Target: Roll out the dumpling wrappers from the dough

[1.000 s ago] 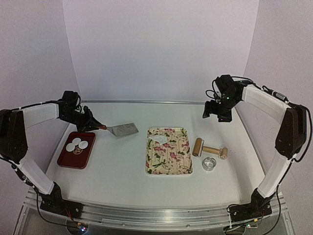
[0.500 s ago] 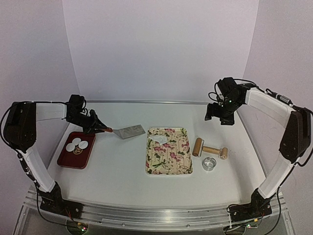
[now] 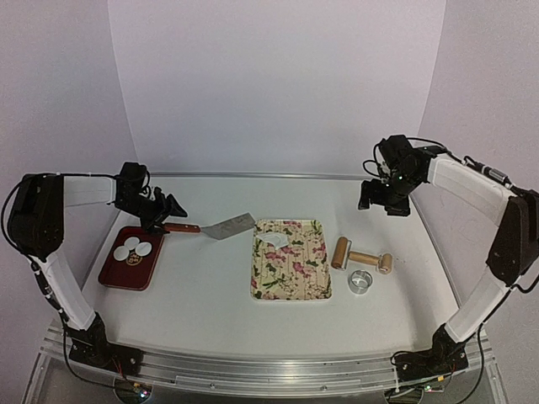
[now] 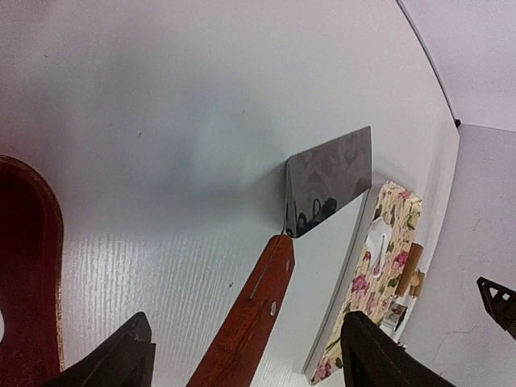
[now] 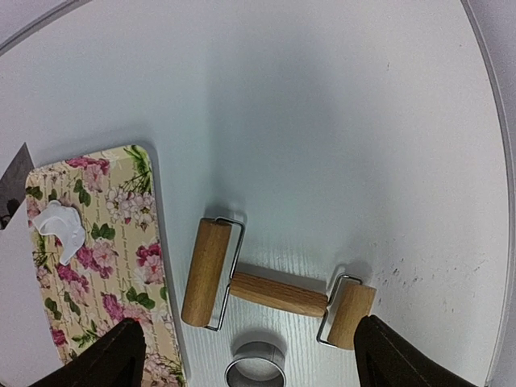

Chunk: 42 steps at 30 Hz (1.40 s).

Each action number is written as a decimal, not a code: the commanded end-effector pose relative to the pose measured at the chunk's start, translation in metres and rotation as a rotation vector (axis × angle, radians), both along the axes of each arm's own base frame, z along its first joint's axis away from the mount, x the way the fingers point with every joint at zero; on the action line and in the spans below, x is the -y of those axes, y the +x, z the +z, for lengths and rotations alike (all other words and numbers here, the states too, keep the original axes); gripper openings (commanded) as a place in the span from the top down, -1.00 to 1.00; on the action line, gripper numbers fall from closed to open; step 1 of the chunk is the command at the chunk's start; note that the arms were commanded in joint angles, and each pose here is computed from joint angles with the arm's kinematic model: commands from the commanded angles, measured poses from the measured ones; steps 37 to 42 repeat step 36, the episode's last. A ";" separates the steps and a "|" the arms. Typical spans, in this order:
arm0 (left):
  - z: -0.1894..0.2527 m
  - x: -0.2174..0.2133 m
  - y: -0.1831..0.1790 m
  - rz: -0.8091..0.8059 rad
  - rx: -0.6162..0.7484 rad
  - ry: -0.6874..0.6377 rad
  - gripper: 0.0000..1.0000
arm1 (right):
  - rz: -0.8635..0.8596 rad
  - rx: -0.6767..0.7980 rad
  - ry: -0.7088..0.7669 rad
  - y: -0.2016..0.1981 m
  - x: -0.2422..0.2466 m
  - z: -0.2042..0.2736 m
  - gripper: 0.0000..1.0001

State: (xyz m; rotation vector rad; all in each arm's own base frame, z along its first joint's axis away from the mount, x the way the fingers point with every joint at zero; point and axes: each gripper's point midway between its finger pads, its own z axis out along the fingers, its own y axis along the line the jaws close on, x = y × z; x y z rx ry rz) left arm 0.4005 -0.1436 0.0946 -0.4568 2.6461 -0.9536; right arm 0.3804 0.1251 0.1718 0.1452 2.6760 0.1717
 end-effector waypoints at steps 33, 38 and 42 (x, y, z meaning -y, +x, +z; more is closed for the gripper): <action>0.141 -0.121 -0.083 0.369 0.547 0.419 -0.99 | -0.219 0.468 -0.022 -0.078 0.076 0.078 -0.97; 0.143 -0.121 -0.083 0.362 0.553 0.419 -0.99 | -0.228 0.472 -0.013 -0.079 0.076 0.080 -0.97; 0.143 -0.121 -0.083 0.362 0.553 0.419 -0.99 | -0.228 0.472 -0.013 -0.079 0.076 0.080 -0.97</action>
